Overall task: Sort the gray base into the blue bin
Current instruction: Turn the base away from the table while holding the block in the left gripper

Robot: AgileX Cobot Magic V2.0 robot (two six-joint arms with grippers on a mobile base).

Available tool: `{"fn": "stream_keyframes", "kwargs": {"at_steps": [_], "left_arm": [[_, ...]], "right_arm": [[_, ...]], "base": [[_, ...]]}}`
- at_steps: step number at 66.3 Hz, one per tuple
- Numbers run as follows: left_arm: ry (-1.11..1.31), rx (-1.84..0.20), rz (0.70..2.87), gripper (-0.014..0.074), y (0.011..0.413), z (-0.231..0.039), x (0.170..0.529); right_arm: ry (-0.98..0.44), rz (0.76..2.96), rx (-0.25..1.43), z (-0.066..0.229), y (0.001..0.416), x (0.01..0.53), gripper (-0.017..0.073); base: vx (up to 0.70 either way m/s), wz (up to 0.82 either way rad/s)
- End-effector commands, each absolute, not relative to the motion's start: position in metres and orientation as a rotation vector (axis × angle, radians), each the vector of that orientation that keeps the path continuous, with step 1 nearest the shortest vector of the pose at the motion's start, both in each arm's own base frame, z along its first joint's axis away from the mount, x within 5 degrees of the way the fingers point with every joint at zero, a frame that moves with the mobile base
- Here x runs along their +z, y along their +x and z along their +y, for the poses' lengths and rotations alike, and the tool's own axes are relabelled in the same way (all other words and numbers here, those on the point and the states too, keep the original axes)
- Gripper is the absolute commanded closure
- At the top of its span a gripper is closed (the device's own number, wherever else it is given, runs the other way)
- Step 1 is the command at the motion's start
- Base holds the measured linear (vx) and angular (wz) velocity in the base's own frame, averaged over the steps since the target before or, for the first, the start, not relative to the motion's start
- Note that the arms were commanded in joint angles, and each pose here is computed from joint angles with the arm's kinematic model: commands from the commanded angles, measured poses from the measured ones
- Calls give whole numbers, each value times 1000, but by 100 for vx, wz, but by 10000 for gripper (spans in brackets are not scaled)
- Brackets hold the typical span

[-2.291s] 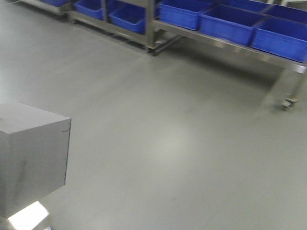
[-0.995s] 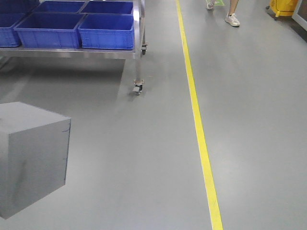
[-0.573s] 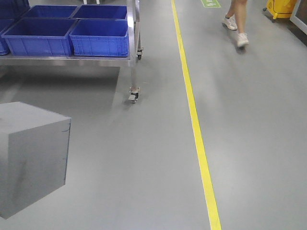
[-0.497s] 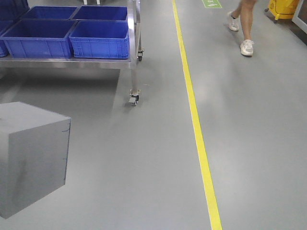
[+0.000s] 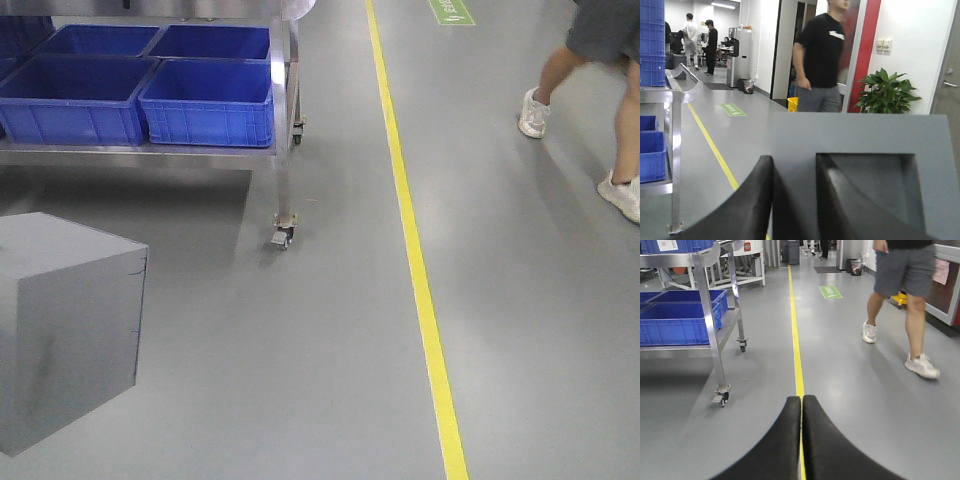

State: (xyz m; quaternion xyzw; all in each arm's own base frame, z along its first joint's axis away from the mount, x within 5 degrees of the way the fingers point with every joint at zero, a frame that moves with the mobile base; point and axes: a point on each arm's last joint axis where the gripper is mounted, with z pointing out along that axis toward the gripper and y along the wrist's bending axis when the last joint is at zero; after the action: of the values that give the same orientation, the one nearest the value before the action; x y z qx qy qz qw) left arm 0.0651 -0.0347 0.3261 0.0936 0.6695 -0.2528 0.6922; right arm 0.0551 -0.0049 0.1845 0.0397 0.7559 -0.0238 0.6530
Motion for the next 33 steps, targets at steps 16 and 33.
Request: {"fn": "stream_keyframes", "kwargs": {"at_steps": [16,33], "left_arm": [[190,-597,1367,600,63,-34,345],[190,-597,1367,600,63,-34,345]], "right_arm": [[75,1660,-69,-5,57,190,564],[76,1660,-69,-5,57,190,564]], "base": [[36,-1],[36,11]]}}
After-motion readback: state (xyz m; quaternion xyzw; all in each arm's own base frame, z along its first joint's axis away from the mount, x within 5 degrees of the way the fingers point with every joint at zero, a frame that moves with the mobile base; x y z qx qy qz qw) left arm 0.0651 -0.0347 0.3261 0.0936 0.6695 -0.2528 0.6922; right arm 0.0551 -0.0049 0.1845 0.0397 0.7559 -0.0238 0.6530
